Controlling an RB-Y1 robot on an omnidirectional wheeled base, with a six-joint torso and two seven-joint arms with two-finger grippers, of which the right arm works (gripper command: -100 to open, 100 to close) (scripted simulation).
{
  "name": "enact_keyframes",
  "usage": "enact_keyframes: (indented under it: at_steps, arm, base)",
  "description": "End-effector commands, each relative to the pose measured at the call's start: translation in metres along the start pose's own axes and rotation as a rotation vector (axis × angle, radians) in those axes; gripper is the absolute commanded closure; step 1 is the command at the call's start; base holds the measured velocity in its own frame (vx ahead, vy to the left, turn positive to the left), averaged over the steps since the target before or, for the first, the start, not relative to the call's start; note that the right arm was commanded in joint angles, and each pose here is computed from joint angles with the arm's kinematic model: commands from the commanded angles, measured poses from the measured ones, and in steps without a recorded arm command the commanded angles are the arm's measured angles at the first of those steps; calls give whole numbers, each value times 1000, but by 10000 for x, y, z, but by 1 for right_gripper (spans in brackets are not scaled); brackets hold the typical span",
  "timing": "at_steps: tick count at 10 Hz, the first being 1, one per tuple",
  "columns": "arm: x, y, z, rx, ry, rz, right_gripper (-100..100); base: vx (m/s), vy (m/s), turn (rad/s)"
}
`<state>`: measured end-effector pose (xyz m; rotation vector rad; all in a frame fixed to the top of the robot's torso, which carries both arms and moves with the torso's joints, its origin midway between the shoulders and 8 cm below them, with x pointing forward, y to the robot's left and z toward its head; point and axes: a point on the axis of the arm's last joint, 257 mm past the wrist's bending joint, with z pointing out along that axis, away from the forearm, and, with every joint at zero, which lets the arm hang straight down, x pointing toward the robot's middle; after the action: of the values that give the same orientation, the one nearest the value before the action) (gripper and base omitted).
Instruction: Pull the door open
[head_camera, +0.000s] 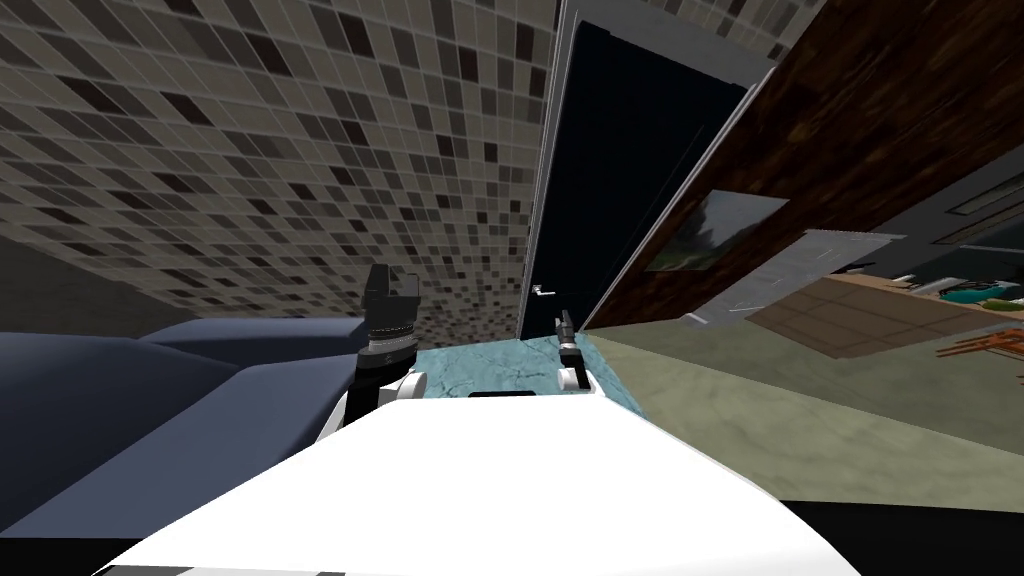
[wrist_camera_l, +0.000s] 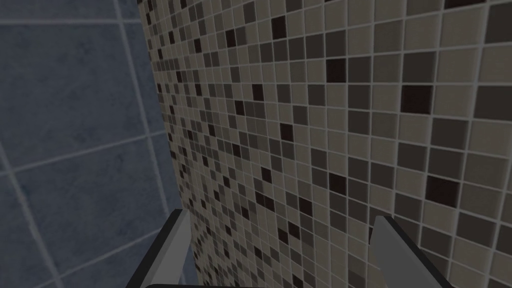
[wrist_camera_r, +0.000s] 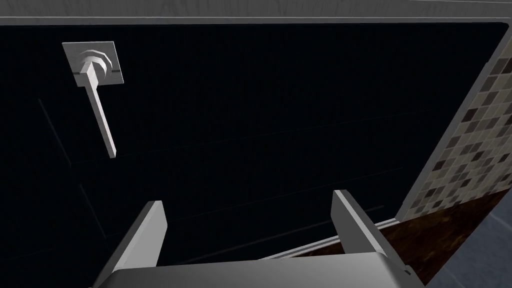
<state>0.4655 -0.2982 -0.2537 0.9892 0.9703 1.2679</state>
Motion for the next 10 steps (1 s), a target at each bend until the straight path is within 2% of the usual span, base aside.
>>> enact_keyframes:
  at_steps: [1, 10]
  arm:
    - [-55, -131, -37, 26, -7, 2, -100]
    - [-292, -776, -202, 161, -53, 9, -100]
  base:
    - [62, -48, 189]
    - [64, -72, 151]
